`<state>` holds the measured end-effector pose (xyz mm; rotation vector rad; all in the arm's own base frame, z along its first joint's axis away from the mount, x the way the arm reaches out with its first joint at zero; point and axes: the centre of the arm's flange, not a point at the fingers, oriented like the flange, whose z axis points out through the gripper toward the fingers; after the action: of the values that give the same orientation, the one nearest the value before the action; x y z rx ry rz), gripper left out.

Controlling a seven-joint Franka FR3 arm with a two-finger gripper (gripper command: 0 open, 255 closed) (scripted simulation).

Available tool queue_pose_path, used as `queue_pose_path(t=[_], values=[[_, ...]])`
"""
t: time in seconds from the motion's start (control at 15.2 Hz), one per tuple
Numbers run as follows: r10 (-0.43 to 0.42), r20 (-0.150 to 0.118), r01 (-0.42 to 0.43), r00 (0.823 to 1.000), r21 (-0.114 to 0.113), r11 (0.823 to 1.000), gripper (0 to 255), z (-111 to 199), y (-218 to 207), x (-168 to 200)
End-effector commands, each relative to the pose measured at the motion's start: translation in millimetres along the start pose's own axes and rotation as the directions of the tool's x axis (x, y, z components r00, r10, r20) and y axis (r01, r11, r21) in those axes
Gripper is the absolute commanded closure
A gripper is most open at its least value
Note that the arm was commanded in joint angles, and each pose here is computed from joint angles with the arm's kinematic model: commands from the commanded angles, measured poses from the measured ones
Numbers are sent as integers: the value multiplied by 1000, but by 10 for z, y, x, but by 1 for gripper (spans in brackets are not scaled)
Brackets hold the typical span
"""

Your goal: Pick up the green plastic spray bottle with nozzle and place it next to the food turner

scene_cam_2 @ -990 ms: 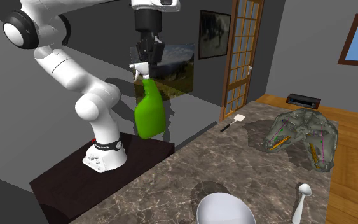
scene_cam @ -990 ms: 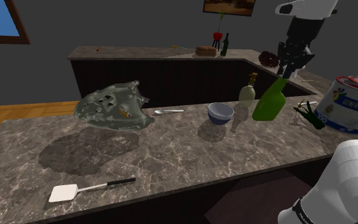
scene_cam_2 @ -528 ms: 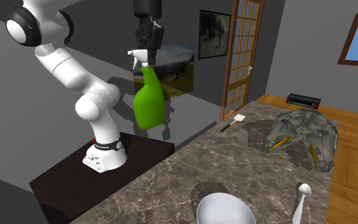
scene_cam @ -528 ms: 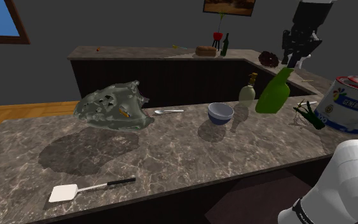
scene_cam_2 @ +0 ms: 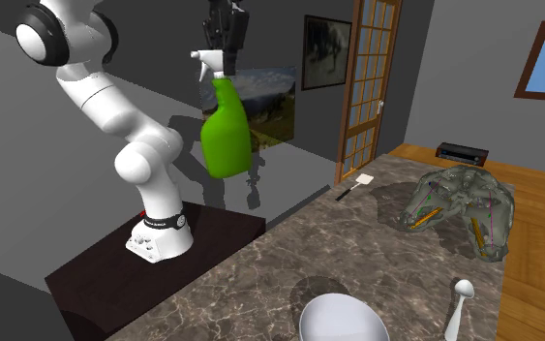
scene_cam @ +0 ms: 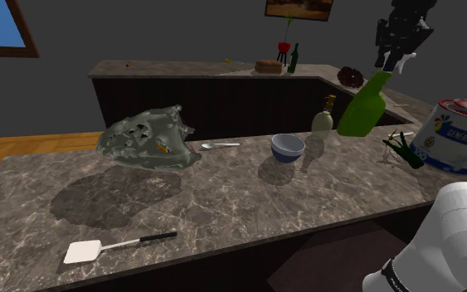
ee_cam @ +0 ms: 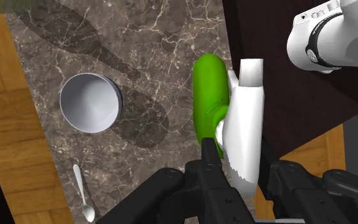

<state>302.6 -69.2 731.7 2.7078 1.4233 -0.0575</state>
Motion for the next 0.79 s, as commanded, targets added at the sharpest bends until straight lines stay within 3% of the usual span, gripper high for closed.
queue_pose_path(t=[0.0, 0.73], values=[[0, 0, 0, 1000, 0, 1000, 255, 9, -23, 115], [0, 0, 0, 1000, 0, 1000, 255, 498, -294, 1455]])
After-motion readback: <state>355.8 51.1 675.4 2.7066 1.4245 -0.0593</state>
